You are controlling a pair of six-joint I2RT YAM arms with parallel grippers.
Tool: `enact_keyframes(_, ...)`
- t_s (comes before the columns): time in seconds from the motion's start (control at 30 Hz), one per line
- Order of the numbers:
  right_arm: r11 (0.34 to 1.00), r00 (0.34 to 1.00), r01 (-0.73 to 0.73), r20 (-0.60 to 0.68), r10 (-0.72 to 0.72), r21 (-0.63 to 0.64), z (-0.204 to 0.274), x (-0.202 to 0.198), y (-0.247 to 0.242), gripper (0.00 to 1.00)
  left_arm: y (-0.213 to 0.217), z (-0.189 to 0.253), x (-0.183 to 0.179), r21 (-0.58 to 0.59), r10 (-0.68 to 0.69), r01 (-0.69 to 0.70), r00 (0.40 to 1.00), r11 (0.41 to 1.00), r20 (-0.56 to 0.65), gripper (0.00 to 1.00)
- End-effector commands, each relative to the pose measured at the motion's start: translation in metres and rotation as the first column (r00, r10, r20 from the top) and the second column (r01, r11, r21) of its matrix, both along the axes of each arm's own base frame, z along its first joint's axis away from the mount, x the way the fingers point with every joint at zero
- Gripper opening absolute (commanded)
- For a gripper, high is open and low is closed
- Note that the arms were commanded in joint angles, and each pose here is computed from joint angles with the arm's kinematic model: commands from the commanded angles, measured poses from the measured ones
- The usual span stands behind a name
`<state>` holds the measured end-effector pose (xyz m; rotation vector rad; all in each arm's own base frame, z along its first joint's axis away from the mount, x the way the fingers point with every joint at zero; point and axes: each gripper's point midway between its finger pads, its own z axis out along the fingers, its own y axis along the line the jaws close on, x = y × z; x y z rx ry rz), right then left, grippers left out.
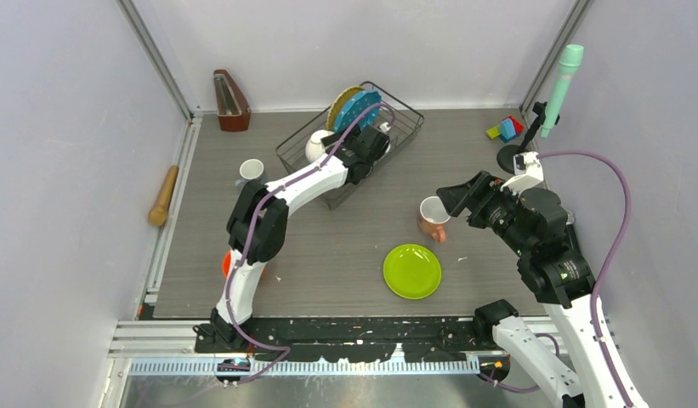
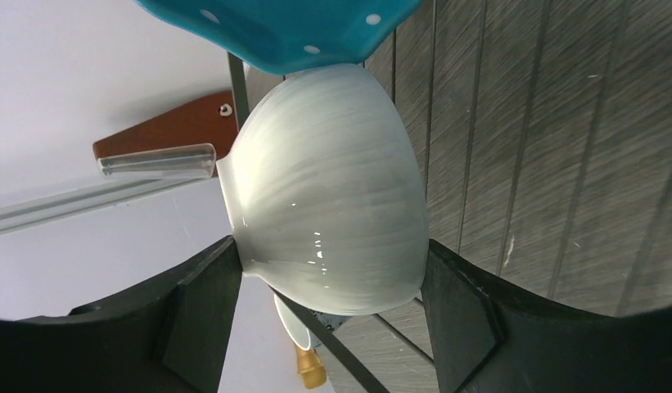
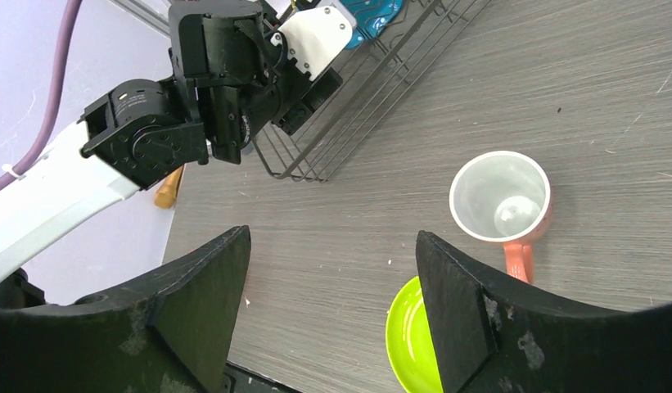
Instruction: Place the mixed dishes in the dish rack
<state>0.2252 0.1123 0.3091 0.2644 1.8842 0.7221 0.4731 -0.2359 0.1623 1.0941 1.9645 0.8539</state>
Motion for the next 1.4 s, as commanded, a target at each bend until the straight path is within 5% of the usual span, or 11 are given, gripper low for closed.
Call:
enact_keyframes(0.0, 1.0, 0.999, 0.022, 0.035, -0.021, -0.02, 0.007, 0.003, -0.005, 0.8, 0.02, 0.026, 0.02, -0.001, 0.087, -0.087, 0.992, 0.996, 0.089, 0.0)
enact_keyframes(0.43, 1.0, 1.0, 0.011, 0.02, -0.011, -0.01, 0.004, 0.008, -0.001, 0.8, 0.056, -0.014, 0.015, -0.038, 0.21, -0.212, 0.976, 0.976, -0.055, 0.02)
enact_keyframes(0.53, 1.0, 1.0, 0.01, 0.018, -0.01, -0.003, 0.004, 0.009, 0.001, 0.8, 0.048, -0.026, 0.008, -0.073, 0.2, -0.211, 0.97, 0.975, -0.137, 0.48)
enact_keyframes(0.63, 1.0, 1.0, 0.006, 0.016, -0.006, 0.003, 0.005, 0.01, 0.002, 0.8, 0.047, -0.038, 0.003, -0.059, 0.208, -0.224, 0.956, 0.973, -0.205, 0.69)
enact_keyframes(0.9, 1.0, 1.0, 0.008, 0.029, -0.008, 0.011, 0.011, 0.009, 0.002, 0.8, 0.048, -0.056, -0.014, -0.03, 0.197, -0.22, 0.919, 0.975, -0.34, 0.98)
enact_keyframes(1.37, 1.0, 1.0, -0.001, 0.024, 0.0, 0.019, 0.012, 0.009, 0.004, 0.79, 0.019, 0.018, -0.022, -0.363, 0.111, -0.221, 0.947, 0.905, -0.301, 1.0)
